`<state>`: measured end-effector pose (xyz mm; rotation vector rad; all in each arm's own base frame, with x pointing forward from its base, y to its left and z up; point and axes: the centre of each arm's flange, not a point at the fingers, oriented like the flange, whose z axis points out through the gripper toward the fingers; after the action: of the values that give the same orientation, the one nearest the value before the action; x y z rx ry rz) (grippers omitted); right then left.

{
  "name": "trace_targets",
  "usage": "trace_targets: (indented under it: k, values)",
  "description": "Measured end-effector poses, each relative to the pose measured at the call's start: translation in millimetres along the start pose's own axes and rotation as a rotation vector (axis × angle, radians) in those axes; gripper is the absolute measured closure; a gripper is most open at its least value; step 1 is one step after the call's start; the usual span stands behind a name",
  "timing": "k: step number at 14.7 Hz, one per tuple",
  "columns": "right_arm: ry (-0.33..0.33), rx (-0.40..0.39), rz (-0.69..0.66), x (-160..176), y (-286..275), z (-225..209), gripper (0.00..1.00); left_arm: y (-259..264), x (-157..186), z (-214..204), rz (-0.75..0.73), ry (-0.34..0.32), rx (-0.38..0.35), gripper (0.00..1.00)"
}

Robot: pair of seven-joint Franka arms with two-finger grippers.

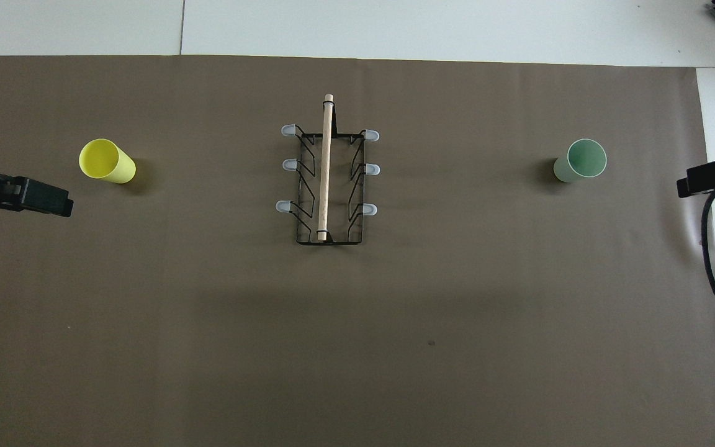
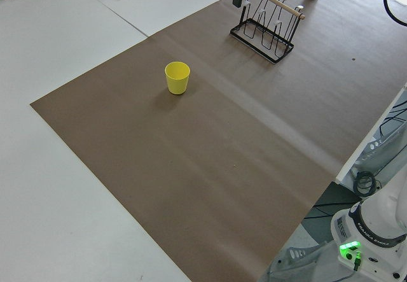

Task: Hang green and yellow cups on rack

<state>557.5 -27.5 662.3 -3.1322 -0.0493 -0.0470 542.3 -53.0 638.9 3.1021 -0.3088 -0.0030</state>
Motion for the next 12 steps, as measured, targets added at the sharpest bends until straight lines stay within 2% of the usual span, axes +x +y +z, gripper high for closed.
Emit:
trace_targets:
  k: [4, 7, 10, 12]
  values:
    - [0.005, 0.000, 0.000, 1, 0, 0, 0.00, 0, 0, 0, 0.000, 0.000, 0.000, 0.00]
    - [0.038, -0.003, -0.005, 6, -1, 2, 0.00, 1, 0, 1, 0.003, -0.002, 0.000, 0.00]
    - [0.085, -0.007, -0.049, 21, -13, 23, 0.00, 6, 1, 2, 0.012, -0.004, 0.000, 0.00]
    - [0.094, -0.009, -0.070, 34, -25, 47, 0.00, 11, 1, 4, 0.019, -0.008, -0.001, 0.00]
